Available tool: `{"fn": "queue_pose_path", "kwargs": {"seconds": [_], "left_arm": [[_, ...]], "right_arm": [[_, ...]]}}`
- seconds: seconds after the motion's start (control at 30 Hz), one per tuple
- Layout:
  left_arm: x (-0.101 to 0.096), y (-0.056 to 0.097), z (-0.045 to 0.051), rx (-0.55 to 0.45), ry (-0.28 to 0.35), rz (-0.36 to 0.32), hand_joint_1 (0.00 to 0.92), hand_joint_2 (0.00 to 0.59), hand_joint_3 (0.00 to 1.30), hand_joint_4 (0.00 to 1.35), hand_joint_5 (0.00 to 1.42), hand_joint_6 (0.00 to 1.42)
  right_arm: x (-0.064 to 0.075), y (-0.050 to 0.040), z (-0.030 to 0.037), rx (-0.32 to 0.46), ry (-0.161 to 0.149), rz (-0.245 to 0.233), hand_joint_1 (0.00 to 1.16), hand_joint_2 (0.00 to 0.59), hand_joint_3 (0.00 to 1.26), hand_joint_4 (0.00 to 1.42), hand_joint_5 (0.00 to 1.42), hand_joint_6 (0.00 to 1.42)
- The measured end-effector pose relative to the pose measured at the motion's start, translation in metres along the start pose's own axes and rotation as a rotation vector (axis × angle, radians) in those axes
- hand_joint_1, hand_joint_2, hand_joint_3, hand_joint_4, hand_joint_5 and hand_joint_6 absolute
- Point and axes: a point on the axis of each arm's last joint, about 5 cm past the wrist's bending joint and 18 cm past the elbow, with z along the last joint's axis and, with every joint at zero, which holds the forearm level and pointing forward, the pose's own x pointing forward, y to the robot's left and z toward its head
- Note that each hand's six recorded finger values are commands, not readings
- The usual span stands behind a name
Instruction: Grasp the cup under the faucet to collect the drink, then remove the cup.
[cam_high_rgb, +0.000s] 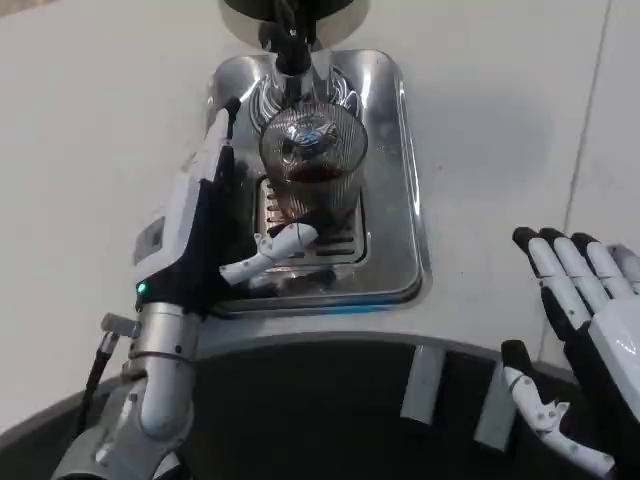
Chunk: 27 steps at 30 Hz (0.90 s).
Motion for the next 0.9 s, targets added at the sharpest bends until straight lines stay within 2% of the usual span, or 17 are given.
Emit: {"fn": "queue_pose_path", "kwargs": {"seconds": [0.07,0.23,0.43,0.6,0.8,0.9], "left_arm": [[0.0010,-0.0008,0.0005,-0.002,0.001,0.000,0.293,0.048,0.00,0.00,0.09,0.09],[0.0029,-0.0031,0.0028,-0.059,0.009,0.021,0.285,0.038,0.00,0.00,0.09,0.09],[0.0026,-0.0010,0.0069,-0.115,-0.042,0.038,0.281,0.035,0.00,0.00,0.09,0.09],[-0.0011,-0.0042,0.0086,-0.120,-0.070,0.008,0.289,0.032,0.00,0.00,0.10,0.10],[-0.0064,-0.0090,0.0082,-0.095,-0.083,-0.038,0.362,0.039,0.00,0.00,0.10,0.10],[-0.0050,-0.0093,0.0086,-0.095,-0.082,-0.039,0.381,0.039,0.00,0.00,0.10,0.11]], "right_arm": [[-0.0007,-0.0006,-0.0002,0.003,0.002,0.002,0.11,0.565,0.00,0.00,0.00,0.00],[-0.0024,-0.0049,0.0015,0.014,-0.004,0.009,0.10,0.564,0.00,0.00,0.00,0.00],[-0.0001,-0.0058,0.0013,0.020,0.005,0.022,0.09,0.565,0.00,0.00,0.00,0.00],[0.0023,-0.0047,0.0049,0.027,-0.012,0.024,0.09,0.566,0.00,0.00,0.00,0.00],[0.0026,-0.0034,0.0064,0.035,0.001,0.027,0.08,0.566,0.00,0.00,0.00,0.00],[0.0025,-0.0030,0.0069,0.041,0.006,0.030,0.08,0.566,0.00,0.00,0.00,0.00]]}}
